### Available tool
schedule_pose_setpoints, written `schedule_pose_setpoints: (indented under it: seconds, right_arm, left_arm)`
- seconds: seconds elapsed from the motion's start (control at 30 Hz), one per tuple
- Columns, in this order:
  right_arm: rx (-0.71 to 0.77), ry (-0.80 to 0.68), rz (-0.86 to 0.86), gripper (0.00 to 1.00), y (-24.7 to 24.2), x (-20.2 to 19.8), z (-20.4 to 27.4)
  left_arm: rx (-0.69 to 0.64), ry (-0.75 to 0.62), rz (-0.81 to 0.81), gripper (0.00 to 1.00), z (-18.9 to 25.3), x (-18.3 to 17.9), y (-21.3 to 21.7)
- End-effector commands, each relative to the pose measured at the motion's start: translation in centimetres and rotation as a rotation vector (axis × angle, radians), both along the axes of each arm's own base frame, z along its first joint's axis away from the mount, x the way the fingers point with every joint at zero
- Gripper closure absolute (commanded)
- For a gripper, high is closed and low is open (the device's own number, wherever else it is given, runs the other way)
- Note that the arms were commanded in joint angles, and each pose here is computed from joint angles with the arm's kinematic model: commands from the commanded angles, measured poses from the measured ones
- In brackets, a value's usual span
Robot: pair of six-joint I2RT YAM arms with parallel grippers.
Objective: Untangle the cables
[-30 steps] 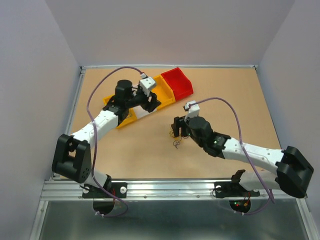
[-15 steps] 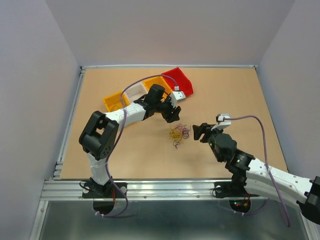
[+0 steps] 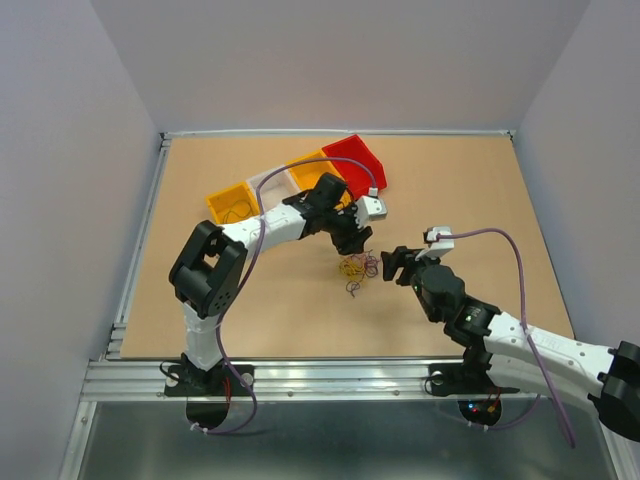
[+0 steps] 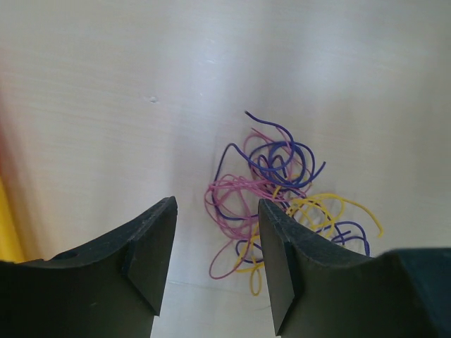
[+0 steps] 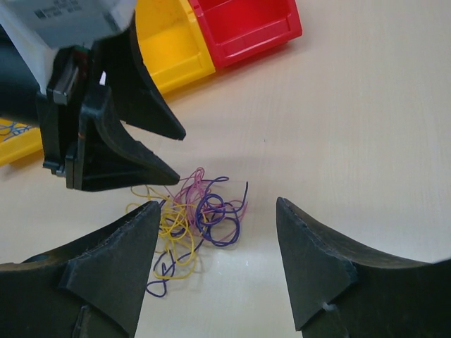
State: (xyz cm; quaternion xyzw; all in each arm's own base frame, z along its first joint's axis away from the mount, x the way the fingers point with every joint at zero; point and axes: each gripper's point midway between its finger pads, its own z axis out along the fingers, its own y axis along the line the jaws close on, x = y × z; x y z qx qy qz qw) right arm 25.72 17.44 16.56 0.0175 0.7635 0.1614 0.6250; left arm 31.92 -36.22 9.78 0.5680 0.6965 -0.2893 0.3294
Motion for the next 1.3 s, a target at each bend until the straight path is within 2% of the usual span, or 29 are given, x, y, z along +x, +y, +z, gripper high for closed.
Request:
schedule_pose_setpoints:
  seconds: [0.0,0.13,0.27,0.37,0.4,0.5,0.7,0.87,1.1,1.27]
  right_arm:
    - [0.044,-0.043,-0.007,0.28,0.2,0.4,1.4]
    - [0.052,-0.047,-0.002,0.28,0.2,0.4,1.6]
    - [0.051,-0.042,0.005,0.28,0.3,0.3,1.3]
    - [0.053,-0.039,0.023,0.28,0.7,0.2,1.4]
    - [0.055,-0.038,0.032,0.27,0.7,0.1,1.3]
    - [0.068,-0.05,0.037,0.27,0.7,0.0,1.5]
    - [0.098,-0.123,0.161,0.25,2.5,-0.7,2.3]
    - [0.063,-0.183,0.248,0.11,3.8,-1.0,2.1]
    - [0.076,-0.283,0.34,0.09,5.8,-1.1,4.1]
    - [0.028,-0.345,0.403,0.06,7.8,-0.6,5.3]
  left_arm:
    - [0.037,-0.021,-0.037,0.4,0.4,-1.1,0.1]
    - [0.06,-0.015,-0.038,0.41,-0.4,-1.2,0.2]
    - [0.12,-0.001,-0.016,0.51,-2.4,-0.9,0.3]
    - [0.141,0.012,-0.007,0.65,-3.3,-0.8,0.4]
    - [0.146,0.011,-0.011,0.78,-3.4,-0.9,0.4]
    - [0.139,-0.006,-0.01,1.0,-2.8,-0.7,0.4]
    - [0.053,-0.069,-0.003,1.0,1.9,-0.9,0.2]
    - [-0.032,-0.07,-0.04,1.0,6.0,-2.5,0.0]
    - [-0.108,-0.1,-0.042,1.0,10.5,-4.2,0.8]
    - [-0.156,-0.126,-0.042,1.0,14.3,-5.5,1.3]
